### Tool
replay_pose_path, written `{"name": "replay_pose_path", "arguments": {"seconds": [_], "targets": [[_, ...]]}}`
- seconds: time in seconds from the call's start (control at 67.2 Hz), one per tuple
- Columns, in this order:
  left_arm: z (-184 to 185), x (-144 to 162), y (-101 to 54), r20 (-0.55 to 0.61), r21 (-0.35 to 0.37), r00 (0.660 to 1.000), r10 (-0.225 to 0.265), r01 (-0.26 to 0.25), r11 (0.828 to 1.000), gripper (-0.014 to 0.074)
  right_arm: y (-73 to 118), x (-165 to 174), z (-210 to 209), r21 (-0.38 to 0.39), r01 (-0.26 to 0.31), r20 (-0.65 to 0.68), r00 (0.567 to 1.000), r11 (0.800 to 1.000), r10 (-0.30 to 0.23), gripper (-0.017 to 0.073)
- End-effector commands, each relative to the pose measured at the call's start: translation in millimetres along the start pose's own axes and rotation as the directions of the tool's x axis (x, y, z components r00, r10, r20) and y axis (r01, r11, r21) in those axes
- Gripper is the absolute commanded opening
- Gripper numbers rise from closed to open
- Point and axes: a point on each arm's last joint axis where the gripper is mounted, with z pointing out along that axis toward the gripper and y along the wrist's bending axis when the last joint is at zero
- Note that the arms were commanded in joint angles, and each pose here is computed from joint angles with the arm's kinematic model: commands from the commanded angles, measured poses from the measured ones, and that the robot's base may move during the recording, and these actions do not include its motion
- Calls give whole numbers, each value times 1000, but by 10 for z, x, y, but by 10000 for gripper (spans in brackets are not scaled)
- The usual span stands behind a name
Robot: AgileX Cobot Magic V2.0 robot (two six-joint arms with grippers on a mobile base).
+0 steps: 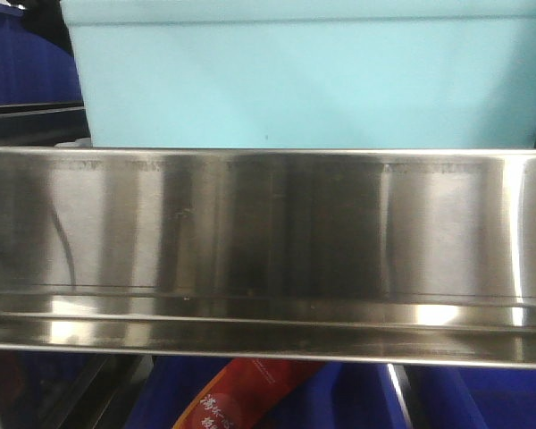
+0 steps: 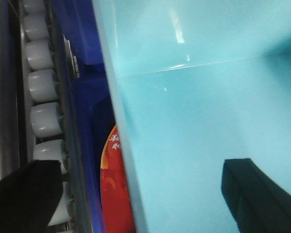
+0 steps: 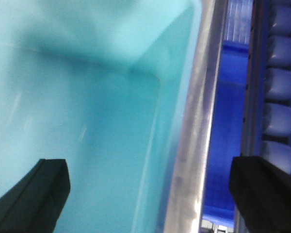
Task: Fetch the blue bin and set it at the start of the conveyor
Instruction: 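Close both grippers on opposite side walls of the light-blue bin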
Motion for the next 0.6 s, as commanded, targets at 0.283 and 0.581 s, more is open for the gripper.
{"name": "replay_pose_path", "arguments": {"seconds": [0.283,0.581], "targets": [[-44,-32,0,20,3,1000,-7,7,1000,313,-13,-23,106,10,-1,-14,1000,1000,1,67],[-44,-5,3,-10,0,1000,-7,7,1000,-111,-13,-23,106,10,-1,-14,1000,1000,1,-145]]}}
